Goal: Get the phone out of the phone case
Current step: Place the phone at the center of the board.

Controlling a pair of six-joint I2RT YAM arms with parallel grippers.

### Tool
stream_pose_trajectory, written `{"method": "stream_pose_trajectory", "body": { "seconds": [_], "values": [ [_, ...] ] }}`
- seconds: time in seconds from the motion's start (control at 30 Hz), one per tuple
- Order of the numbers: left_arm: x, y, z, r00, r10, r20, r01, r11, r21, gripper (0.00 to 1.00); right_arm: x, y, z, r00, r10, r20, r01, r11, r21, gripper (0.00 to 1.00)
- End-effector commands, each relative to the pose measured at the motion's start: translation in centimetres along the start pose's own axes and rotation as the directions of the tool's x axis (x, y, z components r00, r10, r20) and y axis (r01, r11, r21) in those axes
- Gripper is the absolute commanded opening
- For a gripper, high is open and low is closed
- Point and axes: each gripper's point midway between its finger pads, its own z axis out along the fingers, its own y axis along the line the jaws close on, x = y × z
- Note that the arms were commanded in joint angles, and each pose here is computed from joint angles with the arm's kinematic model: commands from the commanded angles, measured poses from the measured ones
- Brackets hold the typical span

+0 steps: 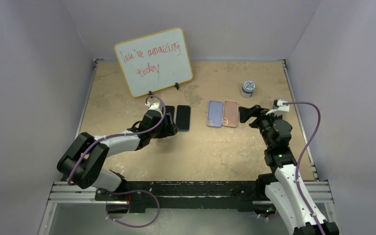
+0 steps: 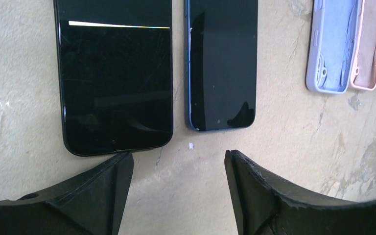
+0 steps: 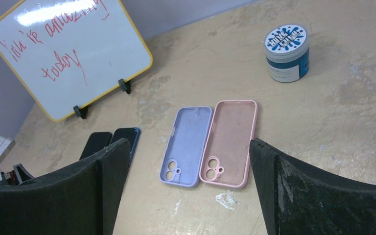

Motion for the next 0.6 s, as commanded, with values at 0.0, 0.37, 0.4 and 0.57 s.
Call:
{"method": "stream_pose_trajectory", "body": {
  "seconds": [0.0,0.37,0.4,0.57],
  "values": [
    [-2.4,-1.6,0.7,0.999,-0.002,0.051,0.0,0.999,0.043,0.71,-0.6,0.1,-0.1,1.0,-0.002,0.025,0.002,1.0,0.006,0.91],
    [-9.9,-0.6,-3.4,0.972,-0.01,0.235,0.001,0.999,0.038,0.74,-0.5,0.2,-0.1,1.0,-0.003,0.023,0.003,1.0,-0.002,0.92],
    [-10.4,-0.4,-3.4,0.972,-0.023,0.235,0.012,0.999,0.047,0.74,-0.5,0.3,-0.1,1.0,-0.003,0.022,0.003,1.0,-0.003,0.91],
    [-12.2,1.3,-2.3,0.969,-0.062,0.239,0.056,0.998,0.034,0.73,-0.5,0.3,-0.1,1.0,-0.004,0.021,0.004,1.0,-0.002,0.91]
  ]
}}
